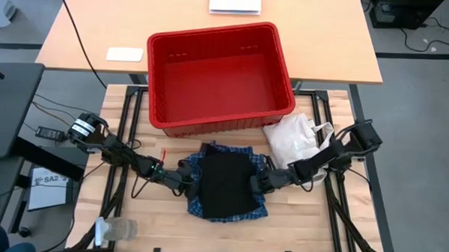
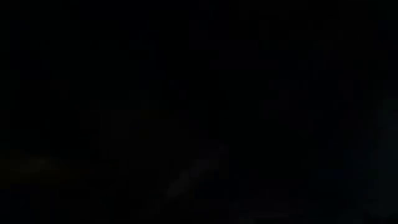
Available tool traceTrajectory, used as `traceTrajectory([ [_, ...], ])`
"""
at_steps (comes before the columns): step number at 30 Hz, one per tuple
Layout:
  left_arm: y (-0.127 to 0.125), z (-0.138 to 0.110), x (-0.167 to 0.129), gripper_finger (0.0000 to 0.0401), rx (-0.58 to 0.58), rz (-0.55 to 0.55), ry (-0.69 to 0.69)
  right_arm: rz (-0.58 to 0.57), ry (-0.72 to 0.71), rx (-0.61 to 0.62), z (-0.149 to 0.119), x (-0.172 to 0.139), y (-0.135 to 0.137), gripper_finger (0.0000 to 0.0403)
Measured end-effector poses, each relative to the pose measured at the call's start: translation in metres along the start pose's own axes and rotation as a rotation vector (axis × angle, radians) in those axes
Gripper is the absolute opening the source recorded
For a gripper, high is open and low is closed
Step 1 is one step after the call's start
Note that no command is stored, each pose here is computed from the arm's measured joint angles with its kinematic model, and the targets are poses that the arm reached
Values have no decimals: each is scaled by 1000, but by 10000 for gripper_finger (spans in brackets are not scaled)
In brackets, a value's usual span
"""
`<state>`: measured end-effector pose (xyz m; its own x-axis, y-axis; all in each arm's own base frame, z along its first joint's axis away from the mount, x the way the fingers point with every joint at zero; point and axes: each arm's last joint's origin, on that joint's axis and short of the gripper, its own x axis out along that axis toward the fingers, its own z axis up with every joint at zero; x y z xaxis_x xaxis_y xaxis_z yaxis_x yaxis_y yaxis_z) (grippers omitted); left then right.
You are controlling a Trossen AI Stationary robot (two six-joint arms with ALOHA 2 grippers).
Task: Fold Laundry from Bin
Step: Put the stack of folded laundry into the laundry bin
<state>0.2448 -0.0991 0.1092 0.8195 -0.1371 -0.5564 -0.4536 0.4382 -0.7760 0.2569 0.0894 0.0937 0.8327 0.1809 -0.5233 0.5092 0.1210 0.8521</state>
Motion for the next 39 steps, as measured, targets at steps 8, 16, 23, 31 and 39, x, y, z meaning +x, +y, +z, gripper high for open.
traceTrajectory([
  [8,-1,2,0,226,30,-12,-47,-33,22,-63,9,20,14,303],
  [16,-2,2,0,83,29,-17,-74,-85,18,-152,20,30,28,174],
  [23,-8,5,0,31,12,-94,-105,-21,39,-150,22,28,37,90],
  [31,-27,6,-6,31,-91,-271,-125,97,74,-102,21,6,69,89],
  [39,-71,17,-16,31,-40,-336,-147,135,97,-108,16,-29,92,89],
])
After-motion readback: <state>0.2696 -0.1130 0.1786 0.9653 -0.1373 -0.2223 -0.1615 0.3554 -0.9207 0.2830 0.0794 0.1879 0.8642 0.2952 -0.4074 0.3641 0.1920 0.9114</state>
